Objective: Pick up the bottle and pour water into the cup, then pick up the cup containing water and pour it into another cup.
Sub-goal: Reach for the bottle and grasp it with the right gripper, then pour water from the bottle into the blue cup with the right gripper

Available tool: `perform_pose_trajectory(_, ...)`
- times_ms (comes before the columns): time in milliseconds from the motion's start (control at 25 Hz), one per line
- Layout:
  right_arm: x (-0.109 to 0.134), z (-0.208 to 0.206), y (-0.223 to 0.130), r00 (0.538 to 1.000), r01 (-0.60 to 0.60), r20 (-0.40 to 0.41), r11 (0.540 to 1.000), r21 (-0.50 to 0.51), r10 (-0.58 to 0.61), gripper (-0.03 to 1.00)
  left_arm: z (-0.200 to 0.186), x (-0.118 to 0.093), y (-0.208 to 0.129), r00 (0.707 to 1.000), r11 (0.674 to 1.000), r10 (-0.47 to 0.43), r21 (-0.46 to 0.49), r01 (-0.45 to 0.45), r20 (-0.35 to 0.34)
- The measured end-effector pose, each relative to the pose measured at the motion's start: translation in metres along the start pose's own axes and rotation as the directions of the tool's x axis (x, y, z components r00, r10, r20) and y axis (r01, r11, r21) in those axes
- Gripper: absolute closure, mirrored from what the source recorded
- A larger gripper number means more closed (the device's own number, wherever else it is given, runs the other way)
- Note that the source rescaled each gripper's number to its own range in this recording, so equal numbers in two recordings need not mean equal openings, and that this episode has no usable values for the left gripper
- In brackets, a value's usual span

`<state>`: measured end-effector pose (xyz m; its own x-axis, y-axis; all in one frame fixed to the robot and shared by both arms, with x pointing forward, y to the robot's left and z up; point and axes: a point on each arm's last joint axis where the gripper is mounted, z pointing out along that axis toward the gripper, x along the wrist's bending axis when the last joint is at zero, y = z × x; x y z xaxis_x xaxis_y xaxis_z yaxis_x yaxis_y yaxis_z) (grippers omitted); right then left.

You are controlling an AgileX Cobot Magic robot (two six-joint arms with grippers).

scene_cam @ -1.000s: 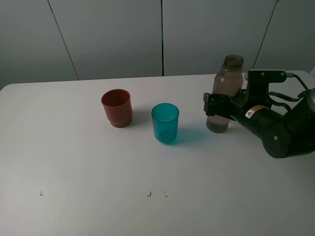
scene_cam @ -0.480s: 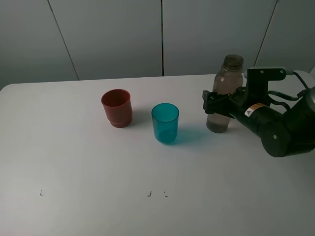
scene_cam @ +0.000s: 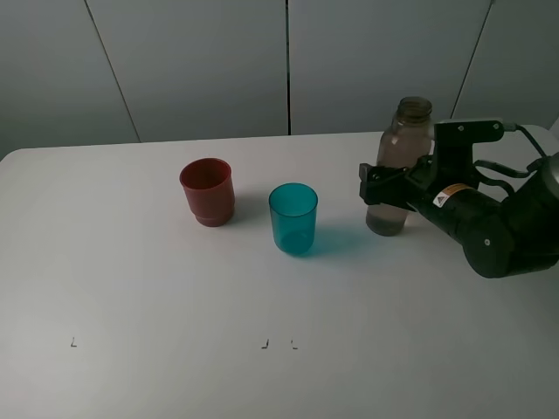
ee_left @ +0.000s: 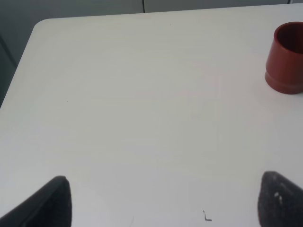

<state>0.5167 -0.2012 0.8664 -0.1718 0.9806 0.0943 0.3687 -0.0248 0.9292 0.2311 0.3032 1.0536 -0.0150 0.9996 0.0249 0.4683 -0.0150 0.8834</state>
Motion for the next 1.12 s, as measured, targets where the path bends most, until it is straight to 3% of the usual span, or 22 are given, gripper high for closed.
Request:
perform_pose_trajectory(80, 0.000, 0.000, 0.000, 1.000, 0.000, 0.000, 1.000, 0.000, 0.000, 0.83, 0.000, 0.000, 0.000, 1.000, 1.000, 0.000, 0.000, 0.000, 0.000)
perform_pose_trajectory(120, 0.000, 0.000, 0.000, 1.000, 0.003, 0.002, 1.000, 0.000, -0.003, 0.97, 0.000, 0.000, 0.000, 1.000, 1.000, 0.000, 0.000, 0.000, 0.000)
perform_pose_trajectory(800, 0.001, -0.002, 0.004, 1.000, 0.011, -0.010, 1.000, 0.010, -0.011, 0.97, 0.000, 0.000, 0.000, 1.000, 1.000, 0.000, 0.000, 0.000, 0.000)
perform_pose_trajectory(1120, 0.012, -0.002, 0.029, 0.987, 0.141, -0.078, 0.989, 0.037, -0.138, 0.97, 0.000, 0.000, 0.000, 1.000, 1.000, 0.000, 0.000, 0.000, 0.000)
